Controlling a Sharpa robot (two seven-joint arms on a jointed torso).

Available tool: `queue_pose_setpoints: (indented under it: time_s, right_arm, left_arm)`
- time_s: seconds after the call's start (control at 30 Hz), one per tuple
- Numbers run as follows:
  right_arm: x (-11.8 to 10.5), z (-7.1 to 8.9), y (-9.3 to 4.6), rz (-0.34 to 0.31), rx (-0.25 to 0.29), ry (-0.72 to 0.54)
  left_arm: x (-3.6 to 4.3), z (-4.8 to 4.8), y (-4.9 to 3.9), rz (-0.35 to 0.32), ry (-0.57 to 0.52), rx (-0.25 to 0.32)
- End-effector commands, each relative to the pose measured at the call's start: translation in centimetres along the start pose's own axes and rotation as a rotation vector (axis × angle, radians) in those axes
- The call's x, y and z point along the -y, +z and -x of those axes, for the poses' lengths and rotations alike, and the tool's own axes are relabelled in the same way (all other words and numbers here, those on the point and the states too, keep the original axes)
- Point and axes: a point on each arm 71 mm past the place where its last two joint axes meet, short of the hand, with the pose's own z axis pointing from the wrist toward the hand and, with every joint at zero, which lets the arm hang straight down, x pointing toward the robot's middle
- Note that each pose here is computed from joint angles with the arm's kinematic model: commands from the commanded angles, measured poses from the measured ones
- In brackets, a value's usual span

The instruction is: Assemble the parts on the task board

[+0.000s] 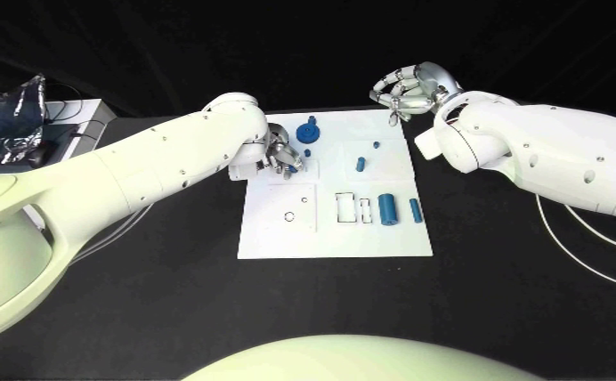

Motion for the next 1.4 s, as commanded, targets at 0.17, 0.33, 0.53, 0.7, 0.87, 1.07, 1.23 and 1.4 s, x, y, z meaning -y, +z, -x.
queue_pose_setpoints:
  time_s: [0.17, 0.33, 0.53, 0.7, 0.87, 1.07, 1.23, 1.4]
  right_arm:
    - [-0.12, -0.18, 0.0, 0.012, -0.016, -0.004]
    - [-0.13, -0.19, 0.0, 0.012, -0.016, -0.004]
    - [-0.12, -0.18, -0.02, 0.012, -0.016, -0.004]
    - [-0.11, -0.16, -0.04, 0.012, -0.015, -0.004]
    - [-0.13, -0.19, -0.05, 0.012, -0.016, -0.004]
    - [-0.13, -0.18, -0.06, 0.012, -0.016, -0.004]
    - [-0.13, -0.18, -0.06, 0.012, -0.016, -0.004]
    - [-0.14, -0.19, -0.06, 0.012, -0.016, -0.004]
  left_arm:
    - [0.04, -0.1, 0.05, -0.003, 0.01, -0.01]
    - [-0.01, -0.09, 0.12, 0.0, 0.007, -0.006]
    - [-0.23, -0.05, 0.21, 0.009, 0.011, -0.004]
    - [-0.37, -0.05, 0.29, 0.015, 0.013, -0.006]
    - [-0.23, -0.18, 0.4, 0.014, 0.014, -0.007]
    - [0.0, -0.49, 0.48, 0.009, 0.016, -0.021]
    - [0.19, -0.67, 0.48, 0.002, 0.016, -0.027]
    - [0.32, -0.74, 0.46, -0.003, 0.014, -0.027]
